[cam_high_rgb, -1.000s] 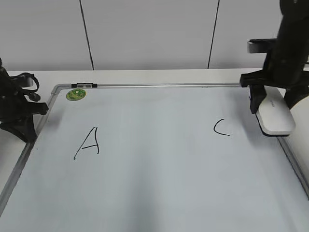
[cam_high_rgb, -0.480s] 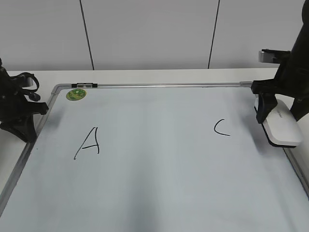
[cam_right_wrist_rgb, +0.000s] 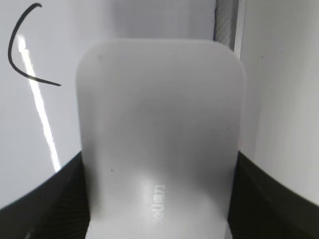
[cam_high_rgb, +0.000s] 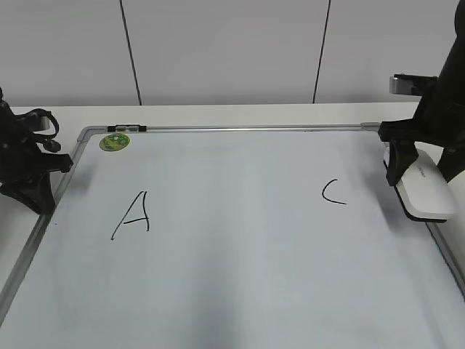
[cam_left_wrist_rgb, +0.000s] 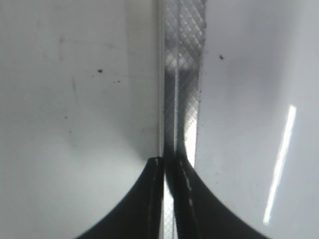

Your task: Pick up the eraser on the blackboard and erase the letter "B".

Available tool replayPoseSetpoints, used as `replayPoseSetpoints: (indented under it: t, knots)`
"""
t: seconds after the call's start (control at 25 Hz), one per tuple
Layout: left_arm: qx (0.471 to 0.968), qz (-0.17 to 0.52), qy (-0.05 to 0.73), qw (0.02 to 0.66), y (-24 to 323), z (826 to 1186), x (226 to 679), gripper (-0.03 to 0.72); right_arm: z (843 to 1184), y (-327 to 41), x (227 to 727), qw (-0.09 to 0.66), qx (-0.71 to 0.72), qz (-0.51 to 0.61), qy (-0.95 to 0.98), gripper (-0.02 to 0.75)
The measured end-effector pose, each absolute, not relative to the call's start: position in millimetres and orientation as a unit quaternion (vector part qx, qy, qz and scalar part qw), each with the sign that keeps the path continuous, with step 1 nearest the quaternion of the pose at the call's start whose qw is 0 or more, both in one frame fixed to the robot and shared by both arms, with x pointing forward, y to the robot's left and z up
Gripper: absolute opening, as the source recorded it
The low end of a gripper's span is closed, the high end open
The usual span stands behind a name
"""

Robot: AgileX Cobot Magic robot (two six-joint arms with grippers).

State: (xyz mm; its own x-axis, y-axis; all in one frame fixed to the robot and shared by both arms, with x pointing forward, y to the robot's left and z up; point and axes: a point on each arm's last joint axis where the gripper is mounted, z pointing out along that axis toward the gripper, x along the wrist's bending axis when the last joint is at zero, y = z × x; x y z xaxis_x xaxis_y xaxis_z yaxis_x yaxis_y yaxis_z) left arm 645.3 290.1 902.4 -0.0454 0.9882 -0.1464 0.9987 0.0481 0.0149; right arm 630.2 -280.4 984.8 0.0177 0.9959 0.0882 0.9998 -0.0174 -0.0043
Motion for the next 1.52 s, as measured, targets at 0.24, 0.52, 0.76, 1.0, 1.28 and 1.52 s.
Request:
replayPoseSetpoints:
  t: [0.24,0.52,0.76,1.0,1.28,1.52]
  knots:
    - [0.688,-0.045,0.722,0.058,290,902,645,0.043,975,-284,632,0.026,-0.708,-0.007,-0.706,0.518]
    - [0.688,-0.044,0.722,0.059,290,902,645,0.043,950,-284,637,0.045,-0.707,0.016,-0.705,0.518]
    - [0.688,-0.044,0.722,0.059,290,902,645,0.043,935,-284,639,0.056,-0.707,0.027,-0.704,0.518]
    - [0.688,-0.044,0.722,0.059,290,902,645,0.043,934,-284,641,0.049,-0.708,0.02,-0.705,0.533]
    - [0.688,-0.044,0.722,0.059,290,902,645,0.043,934,-284,641,0.047,-0.708,0.017,-0.705,0.595]
    - [0.688,-0.044,0.722,0.059,290,902,645,0.043,937,-284,643,0.046,-0.708,0.017,-0.705,0.63]
